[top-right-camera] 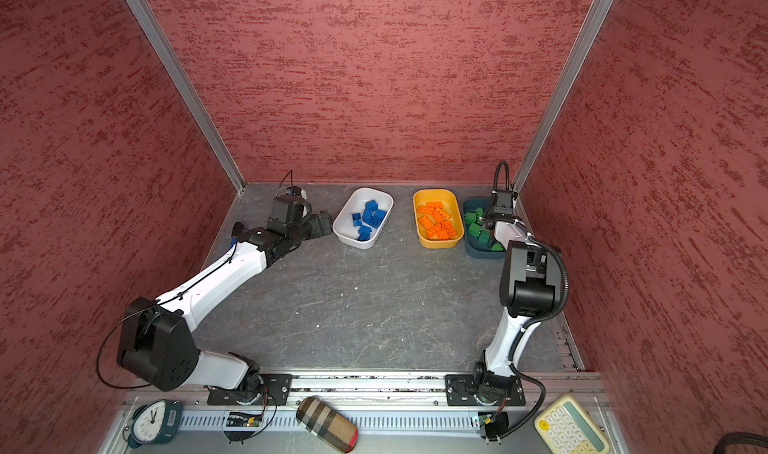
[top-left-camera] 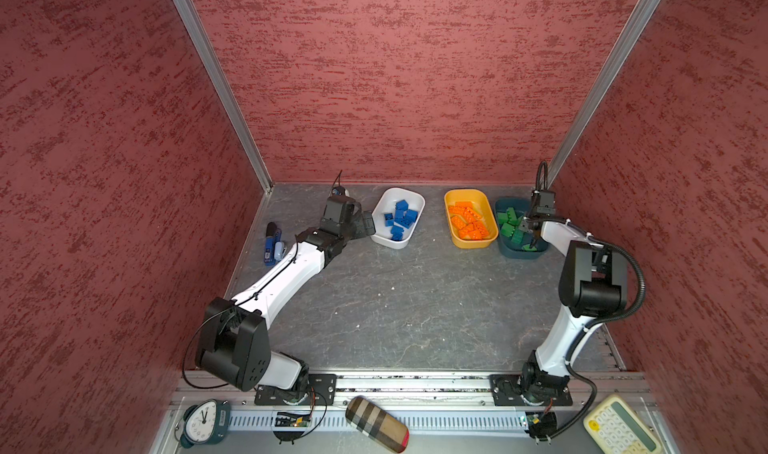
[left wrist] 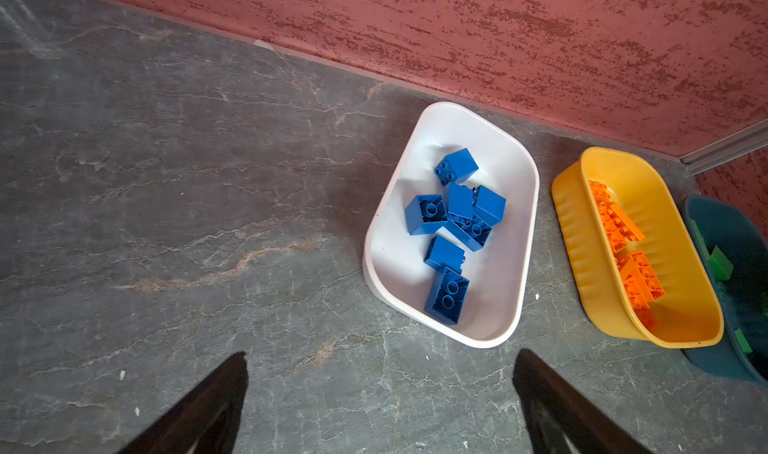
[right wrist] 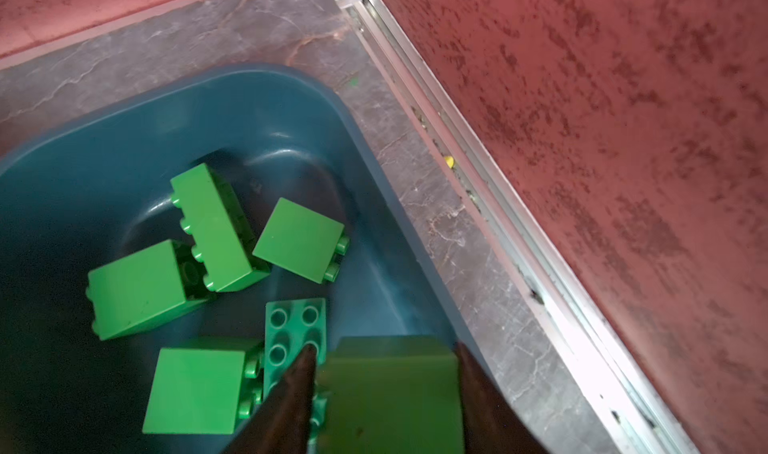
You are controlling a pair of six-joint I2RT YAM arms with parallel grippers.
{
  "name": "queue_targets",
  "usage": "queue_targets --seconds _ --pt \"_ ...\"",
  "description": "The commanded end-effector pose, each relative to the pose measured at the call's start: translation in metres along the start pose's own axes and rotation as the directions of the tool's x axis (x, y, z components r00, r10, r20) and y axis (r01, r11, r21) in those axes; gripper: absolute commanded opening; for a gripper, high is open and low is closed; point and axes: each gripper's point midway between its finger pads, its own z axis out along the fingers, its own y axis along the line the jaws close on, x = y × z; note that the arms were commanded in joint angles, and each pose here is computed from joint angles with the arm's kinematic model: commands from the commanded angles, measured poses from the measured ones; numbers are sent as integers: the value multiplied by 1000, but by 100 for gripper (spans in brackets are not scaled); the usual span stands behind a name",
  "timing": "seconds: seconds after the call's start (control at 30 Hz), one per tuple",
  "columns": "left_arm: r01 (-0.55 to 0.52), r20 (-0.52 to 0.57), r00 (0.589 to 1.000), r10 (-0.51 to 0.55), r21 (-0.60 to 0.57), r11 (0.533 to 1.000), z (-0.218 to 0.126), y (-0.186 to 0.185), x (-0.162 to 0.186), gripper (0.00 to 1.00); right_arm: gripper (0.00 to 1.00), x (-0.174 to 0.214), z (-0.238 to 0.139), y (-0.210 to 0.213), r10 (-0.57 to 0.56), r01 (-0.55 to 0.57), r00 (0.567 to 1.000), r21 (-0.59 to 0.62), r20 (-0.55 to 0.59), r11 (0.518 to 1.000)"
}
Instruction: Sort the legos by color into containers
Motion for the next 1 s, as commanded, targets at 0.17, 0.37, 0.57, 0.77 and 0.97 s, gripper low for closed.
queue_targets --seconds 0.17,0.37,0.57,0.77,0.97 --pt "64 51 997 -59 -98 993 -11 39 -9 99 71 -32 -42 3 41 -36 996 -64 76 997" --pt "160 194 977 -90 -385 909 -25 138 -16 99 99 -46 -117 -6 141 -80 948 -214 286 974" --pt "220 282 957 -68 -552 805 -36 215 2 99 99 -18 -159 -44 265 -178 843 -223 468 959" --pt "181 274 961 -29 -550 815 -19 231 20 99 99 38 -151 -46 284 -142 797 -292 532 946" --pt "83 281 959 21 -352 932 18 205 22 99 99 68 -132 -34 251 -76 807 -327 534 942"
